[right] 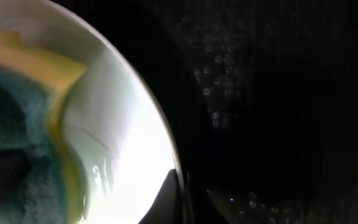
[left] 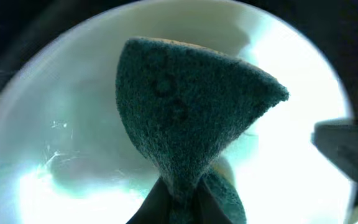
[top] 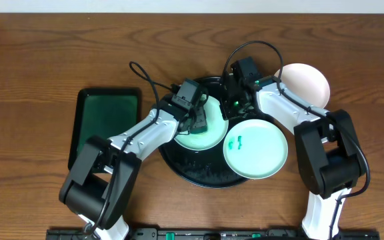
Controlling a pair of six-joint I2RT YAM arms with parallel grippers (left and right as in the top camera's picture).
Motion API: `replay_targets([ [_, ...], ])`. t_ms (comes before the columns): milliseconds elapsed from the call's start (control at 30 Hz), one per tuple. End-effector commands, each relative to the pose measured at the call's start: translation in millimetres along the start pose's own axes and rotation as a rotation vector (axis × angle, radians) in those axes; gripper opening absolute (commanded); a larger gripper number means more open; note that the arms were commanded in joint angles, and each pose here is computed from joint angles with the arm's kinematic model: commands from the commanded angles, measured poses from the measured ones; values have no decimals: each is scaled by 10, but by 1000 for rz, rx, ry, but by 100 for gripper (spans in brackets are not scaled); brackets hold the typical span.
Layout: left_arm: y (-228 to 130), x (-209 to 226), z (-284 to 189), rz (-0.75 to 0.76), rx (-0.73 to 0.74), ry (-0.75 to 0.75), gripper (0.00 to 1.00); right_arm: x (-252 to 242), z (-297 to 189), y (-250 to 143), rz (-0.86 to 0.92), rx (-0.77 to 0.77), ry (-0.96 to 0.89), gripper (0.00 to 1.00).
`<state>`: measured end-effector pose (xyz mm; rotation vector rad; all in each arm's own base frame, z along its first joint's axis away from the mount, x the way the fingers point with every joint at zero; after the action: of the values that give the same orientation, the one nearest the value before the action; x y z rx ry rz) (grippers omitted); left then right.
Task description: Clean dirty plates on tray and stack at the side
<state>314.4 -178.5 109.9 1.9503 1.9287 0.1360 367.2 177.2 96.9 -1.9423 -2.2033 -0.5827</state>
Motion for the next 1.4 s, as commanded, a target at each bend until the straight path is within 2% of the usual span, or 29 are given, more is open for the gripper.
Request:
replay_targets([
  [0, -74, 322, 4, 1, 12, 245, 7, -27, 72, -72, 26, 17, -30, 1],
  [67, -52, 477, -115, -31, 5, 328, 7, 6, 5, -15, 25, -8, -23, 1],
  [133, 1, 607, -308, -75, -9, 344, 7, 55, -142, 67, 13, -59, -32, 1],
  [400, 234, 937, -1372, -241, -279, 230, 7, 232, -1179, 316, -92, -382, -246, 1],
  [533, 235, 1088, -1683, -280, -368, 230, 7, 243, -1626, 290, -143, -506, -386, 1],
  [667, 226, 1264, -1757, -333, -377, 262, 7, 362, -1983, 200, -324, -581, -522, 1],
  [833, 205, 1502, -1767, -404, -354, 311, 7, 636, -2206, 86, -514, -647, -915, 1],
  [933, 192, 1618, -1790, -437, -351, 334, 7, 905, -2201, 13, -691, -630, -1059, 1],
  [1067, 164, 1713, -1806, -457, -337, 356, 7, 1297, -2233, -95, -842, -679, -1147, 1],
  [1200, 148, 1728, -1806, -461, -327, 361, 7, 1606, -2255, -197, -945, -740, -1156, 1],
  [1300, 137, 1729, -1804, -459, -319, 363, 7, 1678, -2257, -226, -964, -759, -1146, 1],
  [1367, 135, 1728, -1803, -459, -317, 363, 7, 1634, -2250, -210, -911, -771, -1125, 1],
])
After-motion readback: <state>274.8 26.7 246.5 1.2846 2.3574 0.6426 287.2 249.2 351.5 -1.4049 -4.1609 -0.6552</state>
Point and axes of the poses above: each gripper's point midway between its finger pads, its own z axis out along the fingers, its own x axis along the line the jaws close on, y = z × x, the point moved 10 cm from there along -z, back along the fingers, and after that the axes turned 11 degrees about z, right-handed, at the moved point
